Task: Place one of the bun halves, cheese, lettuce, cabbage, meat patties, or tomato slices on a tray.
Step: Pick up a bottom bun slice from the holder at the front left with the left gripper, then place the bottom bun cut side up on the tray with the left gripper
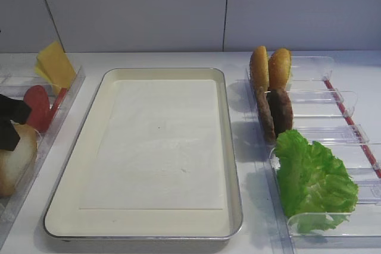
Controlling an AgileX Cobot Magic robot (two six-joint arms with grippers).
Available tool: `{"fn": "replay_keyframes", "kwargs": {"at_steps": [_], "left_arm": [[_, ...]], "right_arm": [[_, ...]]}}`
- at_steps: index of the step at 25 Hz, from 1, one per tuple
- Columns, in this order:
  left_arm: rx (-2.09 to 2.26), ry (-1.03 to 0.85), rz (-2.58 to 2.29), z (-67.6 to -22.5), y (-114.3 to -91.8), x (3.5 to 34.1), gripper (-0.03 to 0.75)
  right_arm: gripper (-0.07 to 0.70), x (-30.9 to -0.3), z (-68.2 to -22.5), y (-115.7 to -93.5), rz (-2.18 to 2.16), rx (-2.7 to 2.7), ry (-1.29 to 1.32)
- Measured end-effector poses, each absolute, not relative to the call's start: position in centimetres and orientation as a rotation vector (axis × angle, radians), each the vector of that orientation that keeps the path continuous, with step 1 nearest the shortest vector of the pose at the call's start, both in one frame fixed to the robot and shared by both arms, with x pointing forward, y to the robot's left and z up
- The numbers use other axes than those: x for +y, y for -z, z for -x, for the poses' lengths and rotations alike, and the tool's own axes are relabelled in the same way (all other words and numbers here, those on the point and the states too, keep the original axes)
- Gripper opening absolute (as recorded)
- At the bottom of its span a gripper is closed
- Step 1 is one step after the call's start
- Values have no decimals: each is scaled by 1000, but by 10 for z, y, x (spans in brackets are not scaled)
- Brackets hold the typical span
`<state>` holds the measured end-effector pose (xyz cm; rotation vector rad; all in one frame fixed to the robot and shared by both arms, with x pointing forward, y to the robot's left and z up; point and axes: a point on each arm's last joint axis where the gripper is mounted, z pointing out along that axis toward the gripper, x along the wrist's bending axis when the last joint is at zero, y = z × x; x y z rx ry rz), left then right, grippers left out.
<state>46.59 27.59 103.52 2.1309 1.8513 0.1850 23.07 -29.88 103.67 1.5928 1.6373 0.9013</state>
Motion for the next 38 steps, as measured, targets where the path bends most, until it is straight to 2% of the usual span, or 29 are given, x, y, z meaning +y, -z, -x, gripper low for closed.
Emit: {"fn": "replay_keyframes", "kwargs": {"at_steps": [8,15,20,23,28,32,38], "left_arm": [[1752,-312,-1998,-435,-1076,275,148],[1663,-167,-1882,-432,-1084,260,143],[1533,101,-1807,-461,-1067,235,141],[1491,183,-1791,-478,-1050,217,141],[1465,276,-1833,-491,-1022,181,141],[1497,335,-1837,-499,-999,166,141],[1478,405,-1764,-510,-985,155,140]], "right_arm": [[321,-299,-231,-1037,-1593,1637,-901],[321,-299,-231,-1037,-1593,1637,-901],[321,-299,-231,-1037,-1593,1637,-901],[321,-299,-231,-1037,-1593,1637,-901],[321,-299,-231,-1037,-1587,1642,-898],[321,-299,-231,-1037,-1587,1642,-898],[321,-299,-231,-1037,-1587,1642,-898]]}}
